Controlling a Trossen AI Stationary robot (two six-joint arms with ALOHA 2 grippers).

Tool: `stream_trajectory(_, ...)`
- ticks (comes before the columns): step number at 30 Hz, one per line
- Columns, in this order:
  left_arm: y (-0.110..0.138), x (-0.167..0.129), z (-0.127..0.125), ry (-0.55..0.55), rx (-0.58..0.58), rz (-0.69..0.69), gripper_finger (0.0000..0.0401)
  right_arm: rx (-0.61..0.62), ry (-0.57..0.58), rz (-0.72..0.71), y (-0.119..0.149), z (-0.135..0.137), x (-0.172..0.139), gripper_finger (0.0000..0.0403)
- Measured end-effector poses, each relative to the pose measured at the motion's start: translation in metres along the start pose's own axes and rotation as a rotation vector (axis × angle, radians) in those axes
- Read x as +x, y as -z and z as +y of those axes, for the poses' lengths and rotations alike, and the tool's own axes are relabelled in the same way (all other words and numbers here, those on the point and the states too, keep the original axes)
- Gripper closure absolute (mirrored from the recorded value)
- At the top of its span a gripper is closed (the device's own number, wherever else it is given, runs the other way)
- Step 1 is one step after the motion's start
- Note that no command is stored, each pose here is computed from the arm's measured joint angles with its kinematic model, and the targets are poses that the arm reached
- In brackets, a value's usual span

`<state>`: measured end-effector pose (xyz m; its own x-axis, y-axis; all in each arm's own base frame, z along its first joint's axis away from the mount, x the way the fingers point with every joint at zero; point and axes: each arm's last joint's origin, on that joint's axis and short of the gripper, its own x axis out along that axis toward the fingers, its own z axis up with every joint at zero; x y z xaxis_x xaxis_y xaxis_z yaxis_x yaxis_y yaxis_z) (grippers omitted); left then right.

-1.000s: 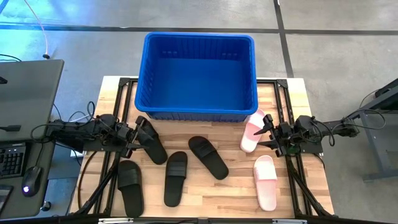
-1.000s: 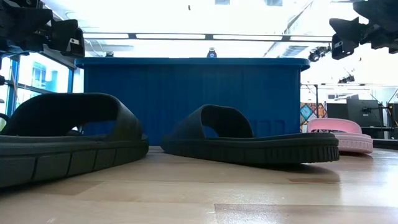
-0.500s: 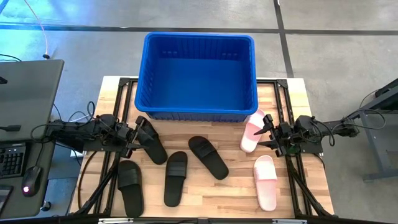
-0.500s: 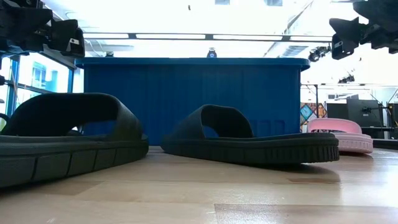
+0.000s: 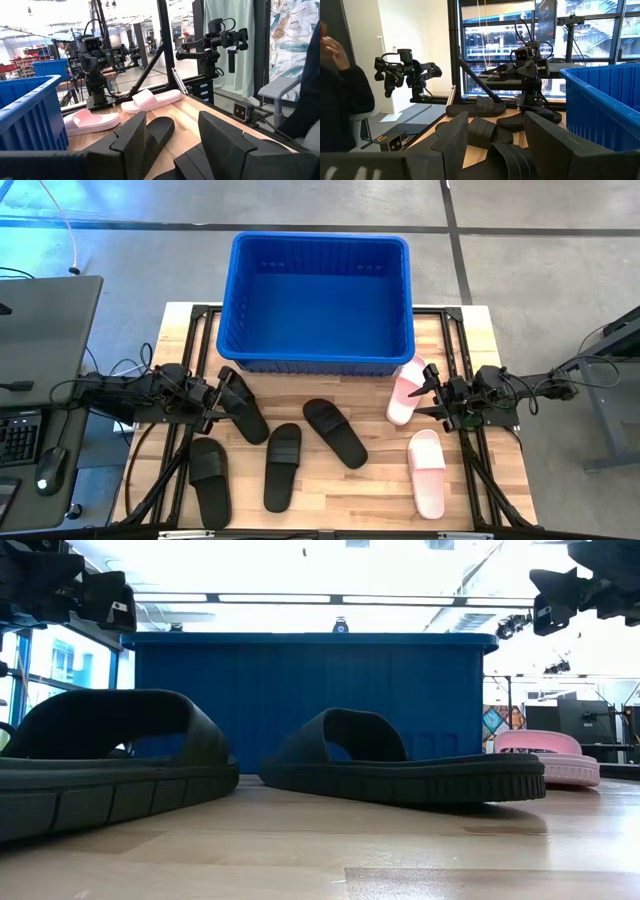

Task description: Pick and place slides into bin

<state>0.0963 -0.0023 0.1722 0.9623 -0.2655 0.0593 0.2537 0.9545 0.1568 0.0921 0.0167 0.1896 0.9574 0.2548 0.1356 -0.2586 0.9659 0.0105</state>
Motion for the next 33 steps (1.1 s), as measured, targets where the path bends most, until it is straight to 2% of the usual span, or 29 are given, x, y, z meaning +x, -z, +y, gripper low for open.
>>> stream_trajectory(19, 0.000, 0.000, 0.000, -0.002, 0.004, 0.001, 0.0229, 0.000, 0.000, 0.000, 0.000, 0.000, 0.000, 0.0221)
stream_trajectory(24, -0.001, 0.000, 0.003, -0.093, 0.000, 0.004, 0.0229, -0.004, 0.000, 0.000, 0.000, 0.000, 0.000, 0.0217)
stream_trajectory(28, -0.018, -0.003, 0.004, -0.099, 0.046, -0.045, 0.0229, -0.074, 0.008, -0.016, -0.001, 0.000, 0.000, 0.0217)
stream_trajectory(33, -0.050, -0.011, 0.006, -0.132, 0.192, -0.080, 0.0229, 0.014, 0.044, -0.176, -0.019, -0.001, -0.002, 0.0217)
